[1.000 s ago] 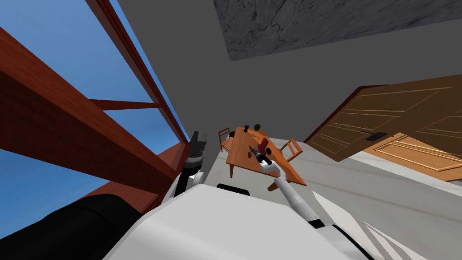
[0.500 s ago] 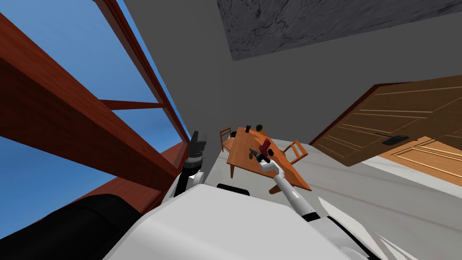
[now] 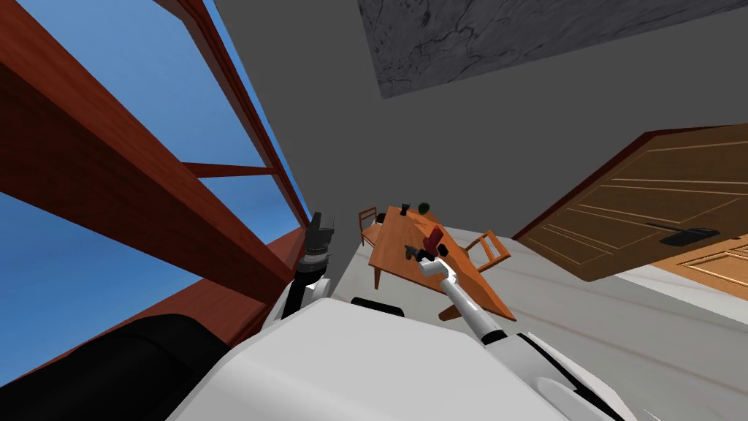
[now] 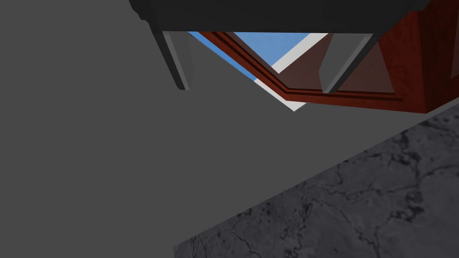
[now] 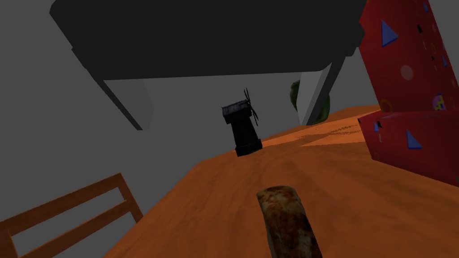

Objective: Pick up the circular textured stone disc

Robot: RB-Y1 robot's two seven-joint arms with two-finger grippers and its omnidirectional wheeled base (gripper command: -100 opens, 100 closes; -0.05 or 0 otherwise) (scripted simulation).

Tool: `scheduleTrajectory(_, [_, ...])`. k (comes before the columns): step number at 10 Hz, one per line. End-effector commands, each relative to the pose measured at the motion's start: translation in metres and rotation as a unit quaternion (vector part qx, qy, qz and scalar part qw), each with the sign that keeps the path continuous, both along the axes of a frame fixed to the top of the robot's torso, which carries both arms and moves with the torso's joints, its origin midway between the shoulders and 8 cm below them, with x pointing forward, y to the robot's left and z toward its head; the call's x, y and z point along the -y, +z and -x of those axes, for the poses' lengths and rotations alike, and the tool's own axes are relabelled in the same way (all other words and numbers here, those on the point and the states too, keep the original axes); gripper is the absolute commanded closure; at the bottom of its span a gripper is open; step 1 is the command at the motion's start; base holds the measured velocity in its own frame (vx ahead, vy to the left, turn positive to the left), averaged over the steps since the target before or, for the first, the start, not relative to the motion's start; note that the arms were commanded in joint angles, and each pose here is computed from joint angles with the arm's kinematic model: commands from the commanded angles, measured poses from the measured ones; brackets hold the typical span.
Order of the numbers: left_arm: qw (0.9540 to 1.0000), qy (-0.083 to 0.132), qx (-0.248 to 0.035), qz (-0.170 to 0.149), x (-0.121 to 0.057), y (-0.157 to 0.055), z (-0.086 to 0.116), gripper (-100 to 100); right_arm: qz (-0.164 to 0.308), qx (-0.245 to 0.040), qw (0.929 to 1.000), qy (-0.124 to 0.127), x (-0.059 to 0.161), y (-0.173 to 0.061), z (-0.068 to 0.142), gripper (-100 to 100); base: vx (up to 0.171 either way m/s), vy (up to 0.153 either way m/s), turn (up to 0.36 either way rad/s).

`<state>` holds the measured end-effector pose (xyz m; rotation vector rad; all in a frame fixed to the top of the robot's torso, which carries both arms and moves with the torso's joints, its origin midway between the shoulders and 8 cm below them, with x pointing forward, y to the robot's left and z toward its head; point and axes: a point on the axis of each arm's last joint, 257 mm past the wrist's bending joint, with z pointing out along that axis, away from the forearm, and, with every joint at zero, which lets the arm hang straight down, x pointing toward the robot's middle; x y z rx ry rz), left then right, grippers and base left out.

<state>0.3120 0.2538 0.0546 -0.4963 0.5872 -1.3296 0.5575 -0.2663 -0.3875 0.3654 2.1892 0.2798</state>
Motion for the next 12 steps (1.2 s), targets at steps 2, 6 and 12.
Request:
scheduleTrajectory(2, [1.0000,0.000,0.000,0.000,0.000,0.000,0.000,0,0.019,-0.030,0.9994,-0.002,0.011,-0.017,0.007,-100,0.013,-0.006,0.050])
scheduleTrajectory(6, [1.0000,0.000,0.000,0.000,0.000,0.000,0.000,0,0.045,-0.071,0.9964,-0.001,0.024,-0.039,0.016,-100,0.011,-0.005,0.059])
scheduleTrajectory(12, [1.0000,0.000,0.000,0.000,0.000,0.000,0.000,0,0.092,-0.157,0.9833,0.003,0.045,-0.079,0.042,-100,0.017,-0.006,0.068])
